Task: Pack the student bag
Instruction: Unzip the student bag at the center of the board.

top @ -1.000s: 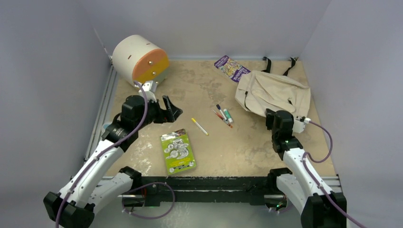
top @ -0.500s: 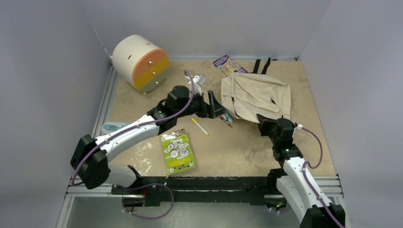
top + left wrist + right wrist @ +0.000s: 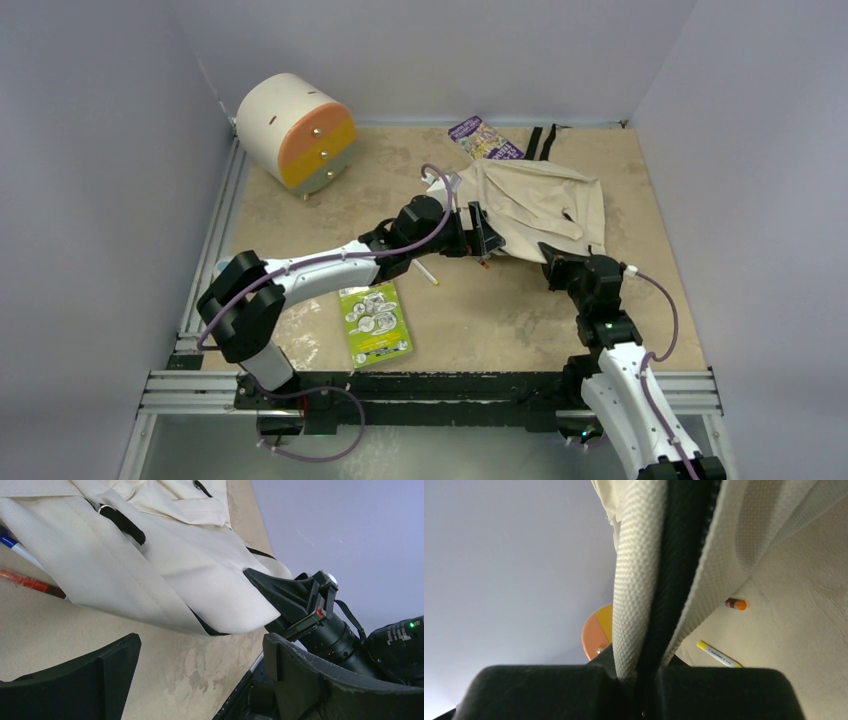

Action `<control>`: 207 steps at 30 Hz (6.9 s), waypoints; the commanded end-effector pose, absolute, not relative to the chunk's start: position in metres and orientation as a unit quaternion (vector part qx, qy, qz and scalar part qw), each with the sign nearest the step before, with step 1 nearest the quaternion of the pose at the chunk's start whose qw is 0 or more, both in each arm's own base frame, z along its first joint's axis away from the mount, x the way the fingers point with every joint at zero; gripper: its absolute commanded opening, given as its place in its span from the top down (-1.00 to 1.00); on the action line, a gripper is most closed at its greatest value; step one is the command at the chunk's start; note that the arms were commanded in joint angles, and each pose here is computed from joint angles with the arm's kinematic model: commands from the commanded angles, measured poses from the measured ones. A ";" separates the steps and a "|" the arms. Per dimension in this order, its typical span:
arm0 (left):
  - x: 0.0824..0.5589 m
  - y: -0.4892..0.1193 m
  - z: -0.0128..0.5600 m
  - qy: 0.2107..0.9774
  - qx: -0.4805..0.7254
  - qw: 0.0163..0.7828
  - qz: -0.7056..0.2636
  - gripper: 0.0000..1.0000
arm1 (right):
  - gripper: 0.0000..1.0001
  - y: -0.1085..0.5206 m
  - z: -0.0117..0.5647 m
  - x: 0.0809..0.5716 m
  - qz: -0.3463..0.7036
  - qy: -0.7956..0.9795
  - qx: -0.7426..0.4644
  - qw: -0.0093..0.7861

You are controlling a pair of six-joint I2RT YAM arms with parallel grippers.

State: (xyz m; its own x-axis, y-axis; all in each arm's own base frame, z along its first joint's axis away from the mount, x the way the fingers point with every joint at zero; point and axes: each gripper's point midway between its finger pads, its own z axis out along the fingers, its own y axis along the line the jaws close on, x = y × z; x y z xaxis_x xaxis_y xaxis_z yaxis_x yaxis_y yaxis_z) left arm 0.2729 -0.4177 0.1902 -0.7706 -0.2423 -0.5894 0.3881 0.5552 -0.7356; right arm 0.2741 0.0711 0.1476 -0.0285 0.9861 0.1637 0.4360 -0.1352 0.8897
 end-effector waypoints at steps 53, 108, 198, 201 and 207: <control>0.316 -0.469 0.231 0.786 0.030 0.346 -0.511 0.21 | 0.56 0.092 0.215 0.252 0.487 0.610 0.516 0.353; 0.346 -0.454 0.275 0.677 0.422 0.472 -0.375 1.00 | -0.18 0.144 0.297 0.331 0.434 0.768 0.141 0.450; 0.382 -0.393 0.210 0.794 -0.124 0.245 -0.542 -0.58 | 1.00 0.145 0.236 0.339 0.397 0.806 0.109 0.425; 0.383 -0.403 0.206 0.793 -0.131 0.237 -0.545 -0.59 | 1.00 0.146 0.237 0.338 0.400 0.805 0.106 0.424; 0.381 -0.422 0.190 0.798 -0.134 0.222 -0.544 -0.59 | 1.00 0.146 0.240 0.337 0.403 0.804 0.101 0.426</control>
